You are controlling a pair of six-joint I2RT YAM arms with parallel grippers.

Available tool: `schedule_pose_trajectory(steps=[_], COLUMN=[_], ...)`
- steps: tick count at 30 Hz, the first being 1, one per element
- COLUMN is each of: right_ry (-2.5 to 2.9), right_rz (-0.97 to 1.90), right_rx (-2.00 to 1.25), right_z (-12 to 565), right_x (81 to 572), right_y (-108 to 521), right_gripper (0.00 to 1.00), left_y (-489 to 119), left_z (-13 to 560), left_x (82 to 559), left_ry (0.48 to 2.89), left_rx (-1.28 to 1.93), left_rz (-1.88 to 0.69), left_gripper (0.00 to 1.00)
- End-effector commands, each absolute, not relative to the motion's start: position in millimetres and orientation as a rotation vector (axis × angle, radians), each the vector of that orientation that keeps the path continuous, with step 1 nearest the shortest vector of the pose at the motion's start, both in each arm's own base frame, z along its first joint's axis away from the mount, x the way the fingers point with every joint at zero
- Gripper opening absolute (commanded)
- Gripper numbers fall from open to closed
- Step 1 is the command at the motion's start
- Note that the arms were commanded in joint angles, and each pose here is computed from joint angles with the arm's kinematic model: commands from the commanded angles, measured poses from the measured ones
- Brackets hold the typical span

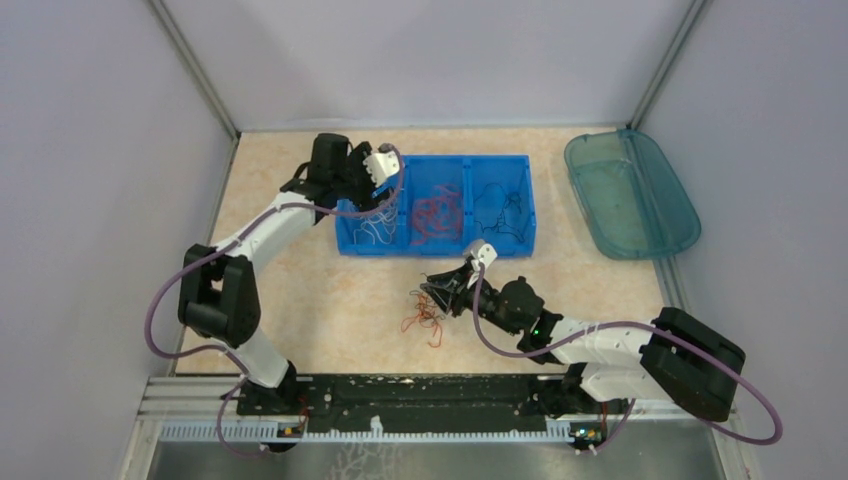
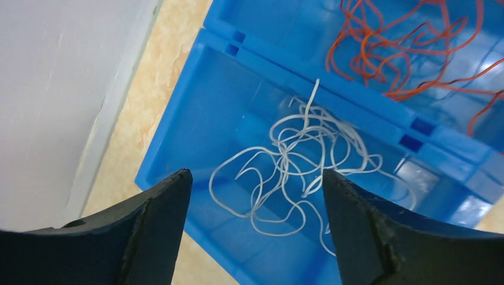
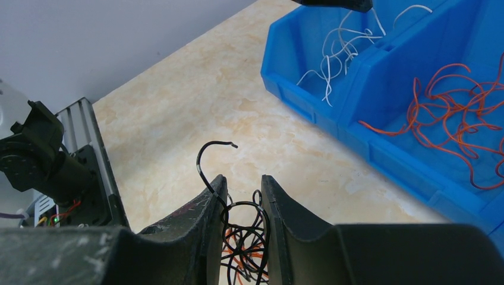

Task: Untangle the cables
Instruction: Place the cable in the bin, then untie the cable.

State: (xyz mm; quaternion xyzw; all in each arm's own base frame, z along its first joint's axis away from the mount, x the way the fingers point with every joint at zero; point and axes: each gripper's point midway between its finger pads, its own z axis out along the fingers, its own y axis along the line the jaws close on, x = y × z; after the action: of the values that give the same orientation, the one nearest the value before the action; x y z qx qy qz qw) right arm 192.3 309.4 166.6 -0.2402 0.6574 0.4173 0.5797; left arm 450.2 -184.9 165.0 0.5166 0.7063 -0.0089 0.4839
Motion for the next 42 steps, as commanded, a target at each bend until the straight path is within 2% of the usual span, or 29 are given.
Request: schedule_pose_trajectory(steps=[1, 8, 12, 16, 20, 26, 30, 34, 39, 42], right_ry=[1.452, 1.430, 1.411, 1.338, 1.318, 1.320, 1.322, 1.329, 1.337, 1.338], right_rz=[1.033, 1.073, 1.101, 1.195, 1.256, 1.286, 1.288, 1.276, 1.257, 1.247], right_rx=[-0.515, -0.522, -0.548, -0.649, -0.723, -0.777, -0.791, -0.796, -0.774, -0.752], right_z=[200, 212, 220, 232, 237, 238, 236, 235, 233, 235], right_x=[193, 190, 186, 171, 161, 158, 158, 160, 164, 166], right_y=[317, 322, 328, 344, 358, 371, 374, 375, 373, 371], right_gripper=[0.29, 0.30, 0.30, 0.30, 0.28, 0.26, 0.26, 0.26, 0.28, 0.32], left_y=[-206, -217, -227, -241, -249, -261, -264, -264, -264, -263], left_z=[206, 246, 264, 244, 232, 234, 234, 229, 229, 231], left_x=[425, 333, 256, 201, 182, 184, 183, 177, 172, 170], left_ry=[1.683, 1.555, 1.410, 1.293, 1.197, 1.165, 1.164, 1.172, 1.171, 1.171], left_rx=[1.314, 1.528, 1.622, 1.790, 1.868, 1.886, 1.892, 1.910, 1.922, 1.918], left_rz=[-0.239, -0.559, -0.787, -0.786, -0.755, -0.746, -0.763, -0.787, -0.793, -0.790], left_gripper=[0.98, 1.00, 1.00, 0.95, 0.83, 0.59, 0.48, 0.31, 0.04, 0.00])
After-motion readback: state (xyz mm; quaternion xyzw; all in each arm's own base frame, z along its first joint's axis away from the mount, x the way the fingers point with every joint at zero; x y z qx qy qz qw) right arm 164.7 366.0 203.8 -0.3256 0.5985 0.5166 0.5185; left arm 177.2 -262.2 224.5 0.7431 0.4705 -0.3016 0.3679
